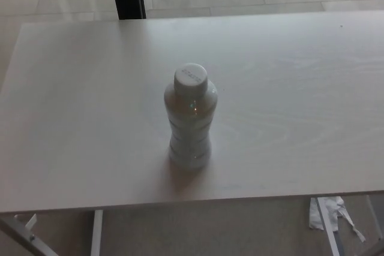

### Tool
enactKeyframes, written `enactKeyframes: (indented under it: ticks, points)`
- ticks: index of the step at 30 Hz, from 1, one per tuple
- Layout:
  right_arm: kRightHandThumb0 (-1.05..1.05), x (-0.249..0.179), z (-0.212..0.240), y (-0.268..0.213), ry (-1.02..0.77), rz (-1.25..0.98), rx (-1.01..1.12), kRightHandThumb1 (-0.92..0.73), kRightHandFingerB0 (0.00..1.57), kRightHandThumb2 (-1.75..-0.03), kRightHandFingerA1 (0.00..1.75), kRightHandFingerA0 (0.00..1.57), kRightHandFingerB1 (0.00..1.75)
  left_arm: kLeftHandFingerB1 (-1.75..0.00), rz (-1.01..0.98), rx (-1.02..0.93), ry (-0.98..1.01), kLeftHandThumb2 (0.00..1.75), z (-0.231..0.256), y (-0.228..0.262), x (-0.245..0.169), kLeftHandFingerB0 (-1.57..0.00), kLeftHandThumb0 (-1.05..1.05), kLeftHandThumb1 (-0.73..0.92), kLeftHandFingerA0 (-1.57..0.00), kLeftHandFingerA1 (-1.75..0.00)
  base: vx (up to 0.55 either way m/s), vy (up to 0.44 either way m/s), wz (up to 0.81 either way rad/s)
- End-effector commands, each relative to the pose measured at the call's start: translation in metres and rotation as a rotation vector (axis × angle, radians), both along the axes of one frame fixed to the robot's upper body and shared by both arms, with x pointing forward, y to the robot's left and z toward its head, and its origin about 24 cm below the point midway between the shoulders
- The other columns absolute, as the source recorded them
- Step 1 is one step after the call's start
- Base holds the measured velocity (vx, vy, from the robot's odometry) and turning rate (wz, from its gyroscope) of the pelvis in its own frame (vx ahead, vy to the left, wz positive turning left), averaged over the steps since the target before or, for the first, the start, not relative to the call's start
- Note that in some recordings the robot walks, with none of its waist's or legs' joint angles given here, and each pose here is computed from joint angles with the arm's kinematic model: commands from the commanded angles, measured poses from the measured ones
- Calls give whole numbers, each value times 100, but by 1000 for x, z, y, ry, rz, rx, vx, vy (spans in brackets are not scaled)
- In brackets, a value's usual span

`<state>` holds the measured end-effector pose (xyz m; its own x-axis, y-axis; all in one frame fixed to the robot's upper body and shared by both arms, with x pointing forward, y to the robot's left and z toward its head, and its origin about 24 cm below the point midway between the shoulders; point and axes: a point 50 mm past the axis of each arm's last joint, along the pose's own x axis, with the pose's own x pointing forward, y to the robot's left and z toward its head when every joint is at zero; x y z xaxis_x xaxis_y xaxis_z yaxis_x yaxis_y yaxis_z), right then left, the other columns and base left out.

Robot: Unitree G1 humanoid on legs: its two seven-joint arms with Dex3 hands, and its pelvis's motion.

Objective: Pick up a bottle and hand it

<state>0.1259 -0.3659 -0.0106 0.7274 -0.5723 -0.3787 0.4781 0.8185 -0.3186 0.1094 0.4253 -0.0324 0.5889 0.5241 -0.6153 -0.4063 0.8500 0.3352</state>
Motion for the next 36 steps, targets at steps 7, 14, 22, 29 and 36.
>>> enactKeyframes:
  ticks: [7, 14, 22, 29, 36]
  points:
    - [-72, 6, 17, -8, -100, -77, 110, -45, 28, -80, 145, 132, 58, -35, 139, 21, -319, 58, 58, 28, 38, -27, -84, 53, -108, -142, 0, 0, 0]
    - [-74, 8, 19, -4, -79, -73, 98, -46, 26, -81, 150, 132, 57, -92, -78, 55, -436, 63, 92, 5, 93, -3, -105, 53, -101, -102, 0, 0, 0]
    - [-73, 9, 18, -3, -97, -59, 111, -46, 28, -79, 148, 130, 58, -73, -421, 146, -611, 78, 125, -66, 172, -30, -37, -11, -35, -79, 0, 0, 0]
    - [-74, 12, 20, -3, -86, -55, 95, -46, 27, -80, 148, 131, 58, -60, -774, 203, -552, 58, 140, -142, 186, -19, -105, 55, -17, -88, 0, 0, 0]
    - [-73, 13, 19, -4, -96, -59, 105, -46, 28, -80, 149, 133, 59, -51, -954, 134, -509, 57, 127, -204, 182, -24, -102, 50, -19, -74, 0, 0, 0]
